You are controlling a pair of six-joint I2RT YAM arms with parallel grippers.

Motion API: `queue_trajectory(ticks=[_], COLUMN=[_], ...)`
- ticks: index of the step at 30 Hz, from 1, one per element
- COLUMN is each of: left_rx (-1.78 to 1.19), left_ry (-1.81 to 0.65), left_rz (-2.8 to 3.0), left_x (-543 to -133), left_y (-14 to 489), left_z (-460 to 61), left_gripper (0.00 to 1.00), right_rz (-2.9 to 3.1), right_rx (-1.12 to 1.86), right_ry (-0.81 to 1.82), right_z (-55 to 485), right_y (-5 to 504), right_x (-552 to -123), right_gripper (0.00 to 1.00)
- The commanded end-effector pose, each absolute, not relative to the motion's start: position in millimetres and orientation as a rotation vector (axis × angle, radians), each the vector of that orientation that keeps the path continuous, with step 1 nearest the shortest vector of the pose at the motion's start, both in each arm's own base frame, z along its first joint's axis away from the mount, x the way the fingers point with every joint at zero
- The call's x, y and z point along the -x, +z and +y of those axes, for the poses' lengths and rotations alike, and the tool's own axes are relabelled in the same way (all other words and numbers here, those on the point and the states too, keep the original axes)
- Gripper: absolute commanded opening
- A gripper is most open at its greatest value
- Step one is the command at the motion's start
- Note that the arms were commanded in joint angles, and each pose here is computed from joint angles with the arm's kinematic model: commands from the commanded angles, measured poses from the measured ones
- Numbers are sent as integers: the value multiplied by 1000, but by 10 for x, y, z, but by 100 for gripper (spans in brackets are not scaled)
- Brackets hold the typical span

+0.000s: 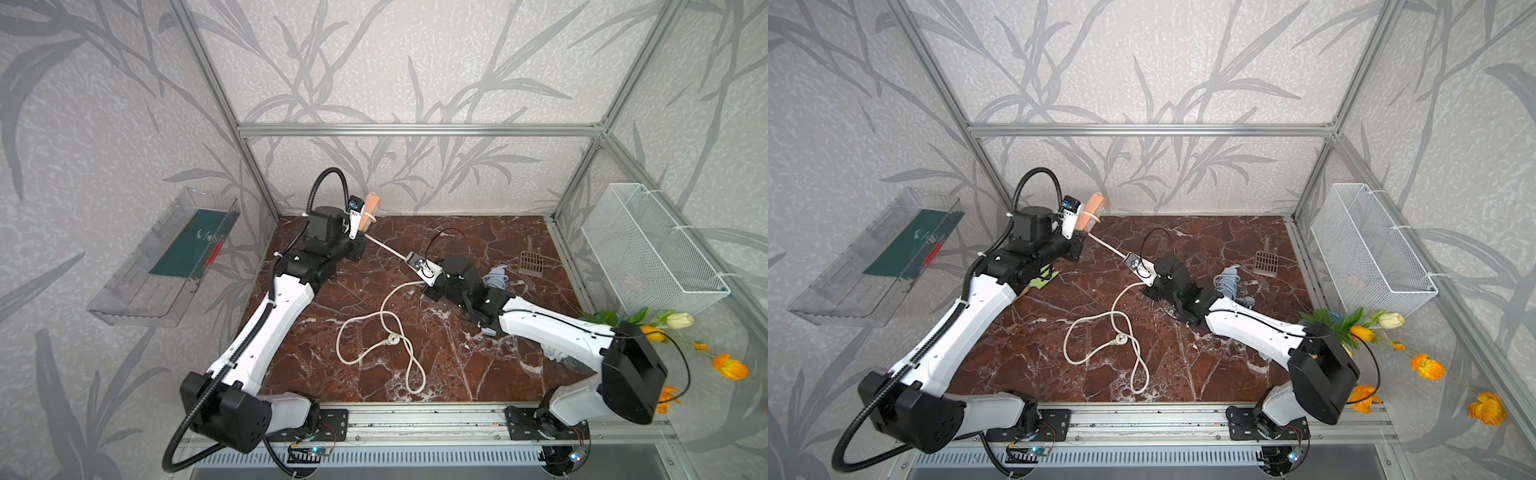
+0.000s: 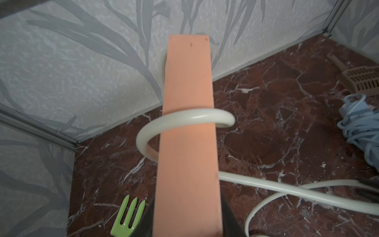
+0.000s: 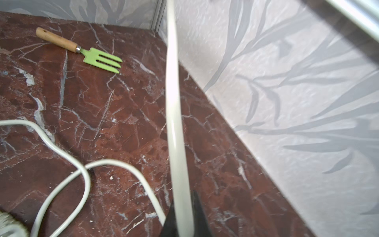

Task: Wrap the cord around the power strip
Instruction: Wrap the power cord around the power strip.

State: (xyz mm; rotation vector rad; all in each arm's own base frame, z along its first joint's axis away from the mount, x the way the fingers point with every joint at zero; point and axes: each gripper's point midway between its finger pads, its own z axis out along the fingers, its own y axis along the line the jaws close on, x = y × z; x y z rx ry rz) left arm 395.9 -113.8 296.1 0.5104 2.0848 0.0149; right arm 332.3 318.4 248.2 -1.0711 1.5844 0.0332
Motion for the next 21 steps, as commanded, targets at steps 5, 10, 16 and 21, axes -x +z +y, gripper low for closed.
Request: queue_trajectory(ticks=[5, 10, 16, 21], left_rx=[-666, -832, -1000, -1089], left_ry=[-45, -525, -960, -1147], left_rz=[2263, 2292, 1971, 1731], left_x=[-3679, -3006, -2335, -2012], left_y=[2575, 2506, 3047, 3560], left_z=[-1422, -1916, -2271, -2389], left_gripper=[0, 0, 0, 0], right_rz=[1167, 1092, 1171, 1250], right_rx=[1128, 1082, 1124, 1180], right_ry=[-316, -298, -27, 228], right_z=[3232, 3288, 3378, 3340], right_y=[3725, 4252, 4238, 3977], right_x=[-3243, -3563, -3996, -4194], right_gripper=[0, 0, 0, 1])
